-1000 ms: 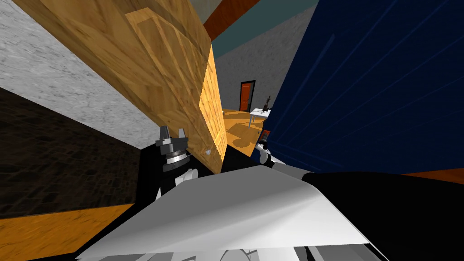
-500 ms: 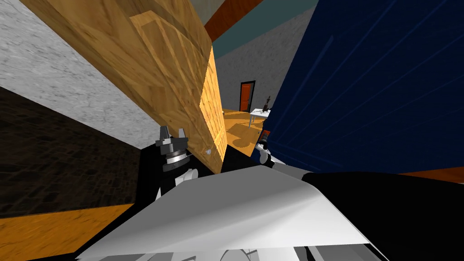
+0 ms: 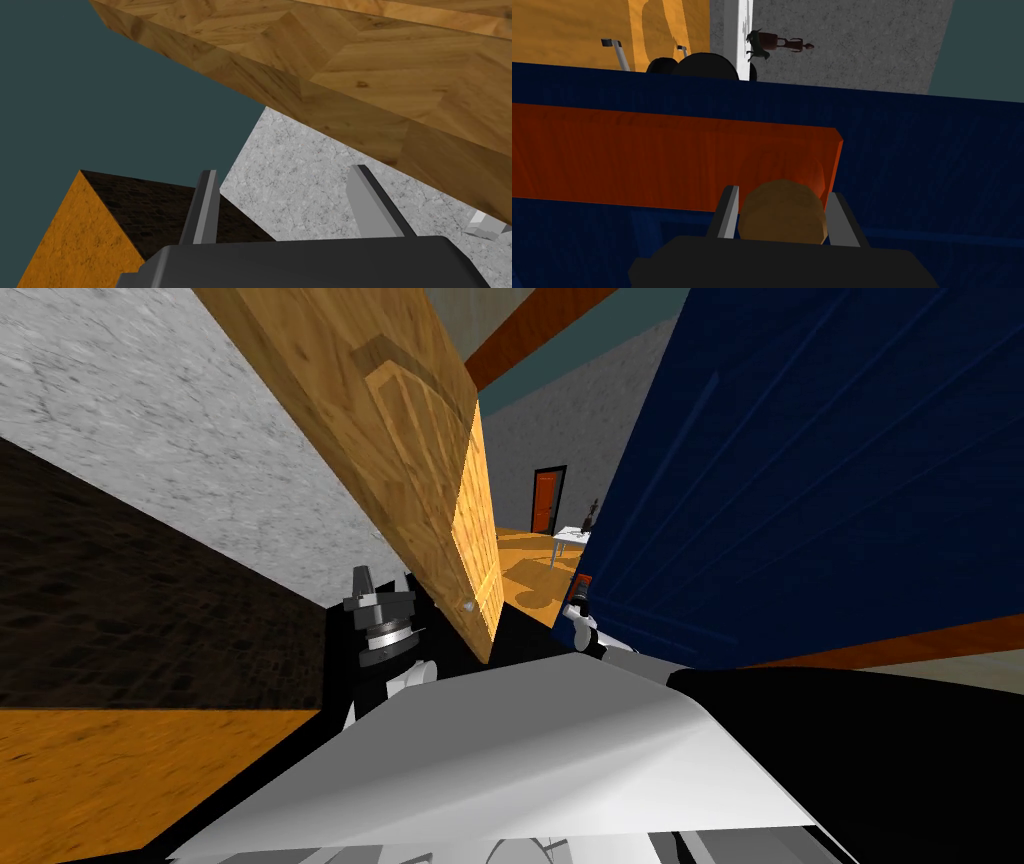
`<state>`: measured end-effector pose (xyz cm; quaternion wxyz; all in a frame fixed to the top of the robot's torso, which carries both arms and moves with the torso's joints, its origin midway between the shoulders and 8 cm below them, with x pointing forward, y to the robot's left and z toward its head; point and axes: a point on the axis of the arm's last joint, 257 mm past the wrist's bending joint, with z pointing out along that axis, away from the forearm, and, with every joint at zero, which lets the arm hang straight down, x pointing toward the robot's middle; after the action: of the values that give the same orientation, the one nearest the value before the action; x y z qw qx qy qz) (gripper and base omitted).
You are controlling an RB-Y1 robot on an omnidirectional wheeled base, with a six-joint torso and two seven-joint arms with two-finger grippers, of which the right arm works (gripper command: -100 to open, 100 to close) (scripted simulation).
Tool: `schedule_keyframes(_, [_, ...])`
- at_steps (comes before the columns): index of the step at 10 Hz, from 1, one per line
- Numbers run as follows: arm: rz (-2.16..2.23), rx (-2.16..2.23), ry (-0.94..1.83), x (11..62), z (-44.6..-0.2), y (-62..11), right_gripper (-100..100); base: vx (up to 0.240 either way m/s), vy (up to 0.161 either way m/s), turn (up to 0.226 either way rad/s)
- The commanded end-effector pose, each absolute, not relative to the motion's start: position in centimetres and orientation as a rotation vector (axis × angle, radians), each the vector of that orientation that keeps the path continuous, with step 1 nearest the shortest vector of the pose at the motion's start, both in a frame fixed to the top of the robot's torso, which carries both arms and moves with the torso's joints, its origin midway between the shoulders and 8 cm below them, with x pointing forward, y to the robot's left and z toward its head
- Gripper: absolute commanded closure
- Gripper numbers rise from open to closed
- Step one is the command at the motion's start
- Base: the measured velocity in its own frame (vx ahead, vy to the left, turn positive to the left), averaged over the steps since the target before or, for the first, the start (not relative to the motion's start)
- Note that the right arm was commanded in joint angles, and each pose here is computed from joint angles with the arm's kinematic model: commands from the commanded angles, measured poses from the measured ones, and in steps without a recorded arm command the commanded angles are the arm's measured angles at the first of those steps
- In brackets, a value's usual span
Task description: Pull the door open
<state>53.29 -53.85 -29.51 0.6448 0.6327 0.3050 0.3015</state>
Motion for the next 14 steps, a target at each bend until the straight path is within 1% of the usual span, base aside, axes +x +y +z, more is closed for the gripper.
schedule_keyframes(1, [0.717, 1.437, 0.717, 54.1, -29.5, -52.9, 100, -0.190, -0.002, 0.067])
schedule_keyframes(5, [0.770, 1.429, 0.769, 55.4, -29.6, -51.2, 100, -0.188, -0.009, 0.056])
schedule_keyframes(7, [0.775, 1.429, 0.779, 55.6, -29.8, -50.8, 100, -0.104, -0.007, 0.040])
schedule_keyframes(14, [0.856, 1.395, 0.856, 57.5, -29.6, -47.5, 100, -0.239, -0.011, 0.080])
